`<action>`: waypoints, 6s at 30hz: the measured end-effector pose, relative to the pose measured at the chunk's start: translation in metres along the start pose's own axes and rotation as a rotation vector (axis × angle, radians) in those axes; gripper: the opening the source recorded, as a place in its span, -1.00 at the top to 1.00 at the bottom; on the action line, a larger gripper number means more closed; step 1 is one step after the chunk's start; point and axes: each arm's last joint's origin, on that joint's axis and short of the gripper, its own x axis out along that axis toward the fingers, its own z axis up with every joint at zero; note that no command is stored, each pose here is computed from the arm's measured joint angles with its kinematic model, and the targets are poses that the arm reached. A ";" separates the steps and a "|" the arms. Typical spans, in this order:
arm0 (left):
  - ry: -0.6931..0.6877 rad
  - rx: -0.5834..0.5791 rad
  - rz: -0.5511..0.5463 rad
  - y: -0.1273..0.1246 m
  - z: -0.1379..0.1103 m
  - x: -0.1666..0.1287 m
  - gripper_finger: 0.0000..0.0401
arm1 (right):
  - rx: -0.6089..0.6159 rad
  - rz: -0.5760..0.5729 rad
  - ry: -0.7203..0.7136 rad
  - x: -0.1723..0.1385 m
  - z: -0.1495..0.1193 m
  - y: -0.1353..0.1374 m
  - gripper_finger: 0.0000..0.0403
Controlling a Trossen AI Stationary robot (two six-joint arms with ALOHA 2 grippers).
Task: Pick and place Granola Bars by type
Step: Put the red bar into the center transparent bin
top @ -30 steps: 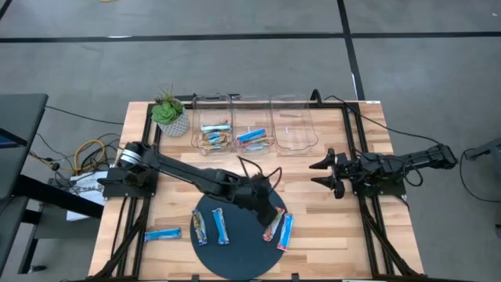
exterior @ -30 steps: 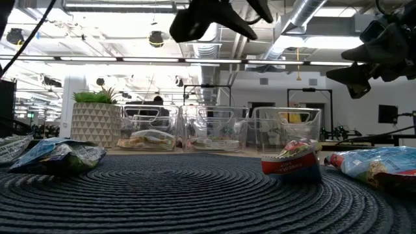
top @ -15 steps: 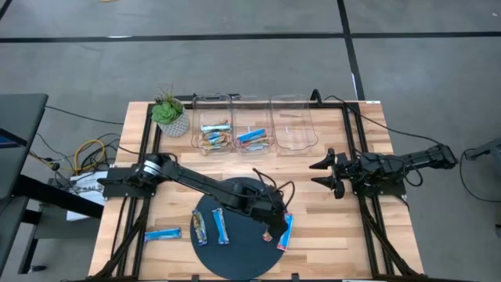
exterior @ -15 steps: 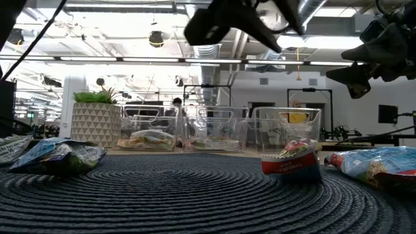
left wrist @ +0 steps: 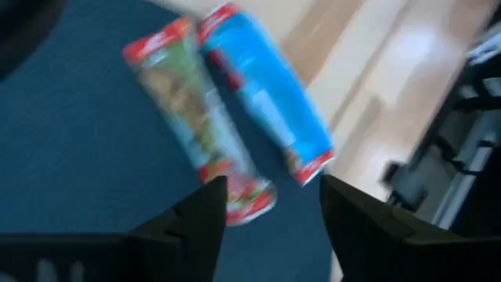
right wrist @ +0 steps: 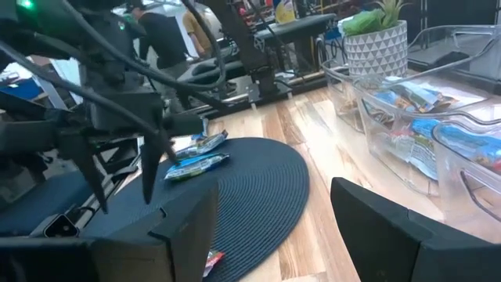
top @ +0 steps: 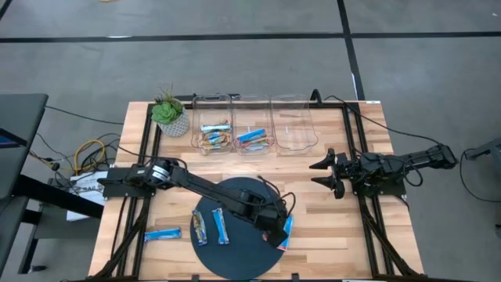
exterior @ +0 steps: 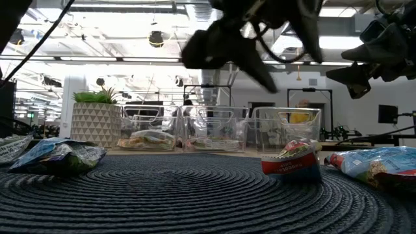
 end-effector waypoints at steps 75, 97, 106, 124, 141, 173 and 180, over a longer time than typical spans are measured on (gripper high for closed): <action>0.012 0.086 -0.049 0.012 0.026 0.057 0.81 | 0.000 0.000 -0.001 0.000 0.000 0.000 -0.21; -0.077 0.242 0.101 0.017 0.081 -0.013 0.81 | 0.000 0.000 -0.002 0.000 0.000 0.000 -0.21; -0.058 0.267 0.185 0.037 0.095 -0.028 0.81 | 0.000 0.001 -0.001 0.000 0.000 0.000 -0.21; -0.028 0.322 0.293 0.086 0.135 -0.057 0.81 | 0.000 0.001 -0.001 0.000 0.000 0.000 -0.21; -0.038 0.385 0.626 0.161 0.177 -0.110 0.81 | 0.000 0.000 -0.001 0.000 0.000 0.000 -0.21; 0.000 0.436 0.719 0.197 0.196 -0.122 0.81 | 0.000 0.000 -0.001 0.000 0.000 0.000 -0.21; 0.034 0.459 0.673 0.206 0.197 -0.107 0.81 | 0.000 0.000 -0.001 0.000 0.000 0.000 -0.21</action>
